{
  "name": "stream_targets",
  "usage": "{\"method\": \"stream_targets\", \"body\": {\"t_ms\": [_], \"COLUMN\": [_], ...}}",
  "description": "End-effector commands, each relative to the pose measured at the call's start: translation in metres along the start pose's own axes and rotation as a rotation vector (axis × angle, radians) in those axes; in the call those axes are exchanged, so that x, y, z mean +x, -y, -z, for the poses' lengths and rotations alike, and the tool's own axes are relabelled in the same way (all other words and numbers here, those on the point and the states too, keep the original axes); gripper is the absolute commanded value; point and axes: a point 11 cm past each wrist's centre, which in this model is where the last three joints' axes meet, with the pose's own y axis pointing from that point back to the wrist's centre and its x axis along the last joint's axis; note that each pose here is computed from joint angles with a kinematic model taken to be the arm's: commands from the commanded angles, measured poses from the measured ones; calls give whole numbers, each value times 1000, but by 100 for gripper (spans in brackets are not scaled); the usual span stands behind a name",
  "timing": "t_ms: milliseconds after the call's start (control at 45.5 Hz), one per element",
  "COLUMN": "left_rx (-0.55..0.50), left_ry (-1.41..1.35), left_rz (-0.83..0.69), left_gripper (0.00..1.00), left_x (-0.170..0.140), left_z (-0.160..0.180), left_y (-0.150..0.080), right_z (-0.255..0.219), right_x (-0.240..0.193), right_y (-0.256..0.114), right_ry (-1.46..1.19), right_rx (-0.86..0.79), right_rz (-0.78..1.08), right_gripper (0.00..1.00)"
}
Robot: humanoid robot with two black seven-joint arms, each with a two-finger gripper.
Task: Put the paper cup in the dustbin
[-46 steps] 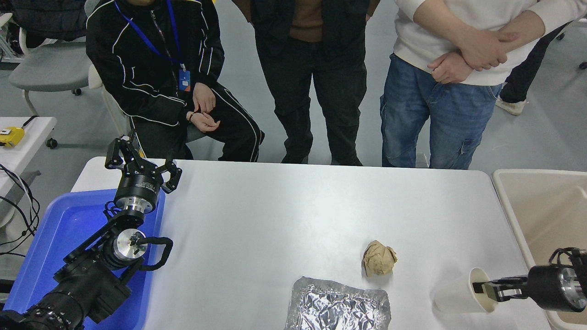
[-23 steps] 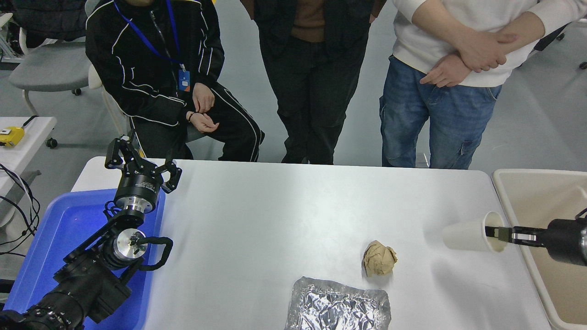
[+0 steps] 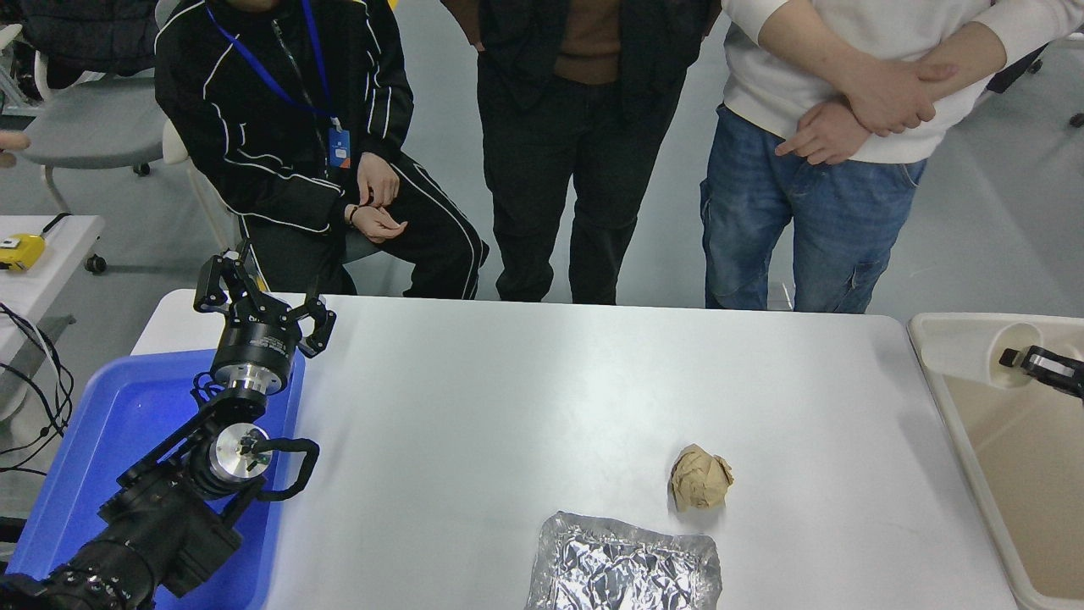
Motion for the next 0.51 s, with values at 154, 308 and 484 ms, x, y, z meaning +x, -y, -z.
{"method": "stream_targets", "body": {"t_ms": [154, 308, 484], "left_rx": [0, 0, 0], "left_ry": [0, 0, -1], "left_rz": [0, 0, -1], "left_gripper": [100, 100, 100], "left_x": [0, 0, 0], "left_z": [0, 0, 0], "left_y": [0, 0, 0], "right_z": [-48, -63, -79], "right_x": [21, 11, -3], "right_y": [-22, -28, -36], "right_ry": [89, 129, 144], "right_rx": [-226, -283, -323], "right_rz": [-161, -174, -169], "right_gripper": [0, 0, 0]}}
